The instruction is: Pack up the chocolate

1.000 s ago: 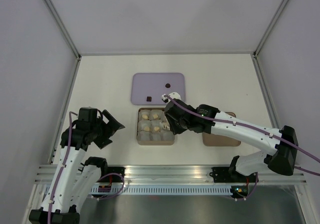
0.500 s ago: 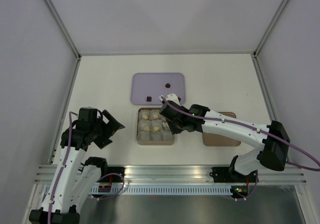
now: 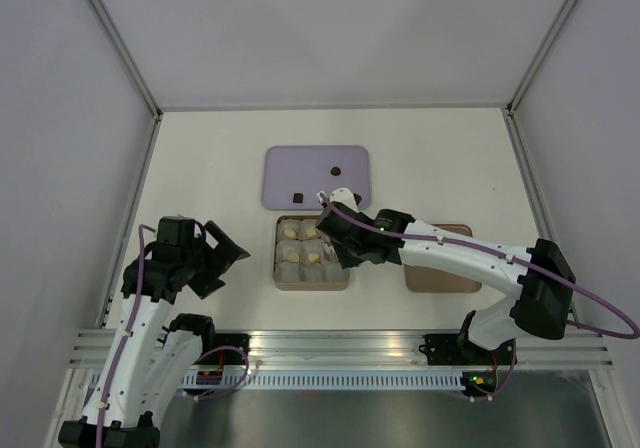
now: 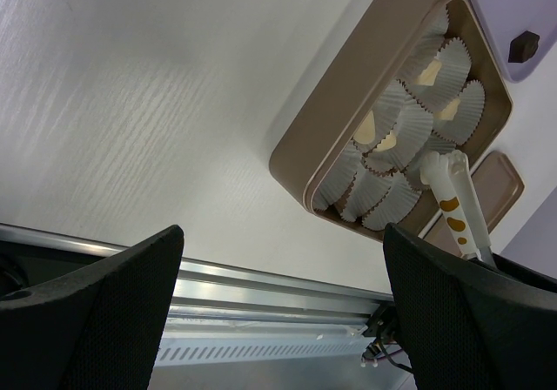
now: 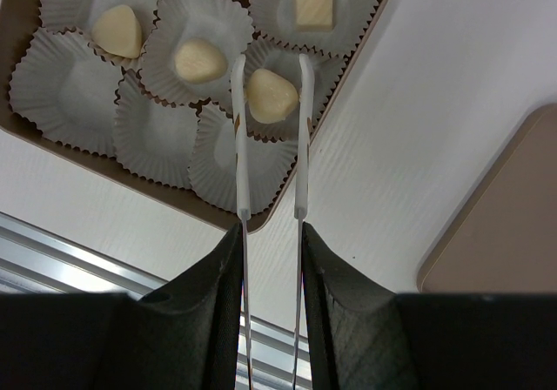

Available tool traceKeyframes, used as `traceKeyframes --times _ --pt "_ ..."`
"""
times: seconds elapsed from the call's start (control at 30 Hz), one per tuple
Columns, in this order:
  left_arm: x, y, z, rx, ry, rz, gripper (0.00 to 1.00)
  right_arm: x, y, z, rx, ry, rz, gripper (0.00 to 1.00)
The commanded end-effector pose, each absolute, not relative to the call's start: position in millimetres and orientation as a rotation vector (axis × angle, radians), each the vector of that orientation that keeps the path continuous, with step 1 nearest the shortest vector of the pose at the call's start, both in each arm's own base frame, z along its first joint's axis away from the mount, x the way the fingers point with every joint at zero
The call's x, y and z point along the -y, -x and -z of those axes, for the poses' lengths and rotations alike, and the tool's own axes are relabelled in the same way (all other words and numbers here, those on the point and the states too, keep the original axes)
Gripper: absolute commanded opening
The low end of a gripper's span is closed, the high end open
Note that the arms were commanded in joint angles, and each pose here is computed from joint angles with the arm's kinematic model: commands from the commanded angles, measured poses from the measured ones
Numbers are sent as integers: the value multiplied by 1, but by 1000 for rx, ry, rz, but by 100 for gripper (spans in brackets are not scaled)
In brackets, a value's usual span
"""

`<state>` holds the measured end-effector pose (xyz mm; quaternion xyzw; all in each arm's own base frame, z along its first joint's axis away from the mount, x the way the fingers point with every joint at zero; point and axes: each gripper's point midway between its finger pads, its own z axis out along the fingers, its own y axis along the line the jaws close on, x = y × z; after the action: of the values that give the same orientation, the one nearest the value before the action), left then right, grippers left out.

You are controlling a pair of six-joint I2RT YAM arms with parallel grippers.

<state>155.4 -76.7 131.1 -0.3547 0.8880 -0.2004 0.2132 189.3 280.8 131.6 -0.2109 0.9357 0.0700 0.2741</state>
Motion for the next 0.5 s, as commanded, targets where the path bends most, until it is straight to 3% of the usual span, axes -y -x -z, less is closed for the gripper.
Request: traceKeyframes --times 0.0,0.47 --pt "82 -157 -134 -2465 944 595 100 -281 -190 -129 -2516 549 -177 10" --pt "81 -152 -131 -2460 955 595 100 -279 -192 -118 -2541 526 -113 10"
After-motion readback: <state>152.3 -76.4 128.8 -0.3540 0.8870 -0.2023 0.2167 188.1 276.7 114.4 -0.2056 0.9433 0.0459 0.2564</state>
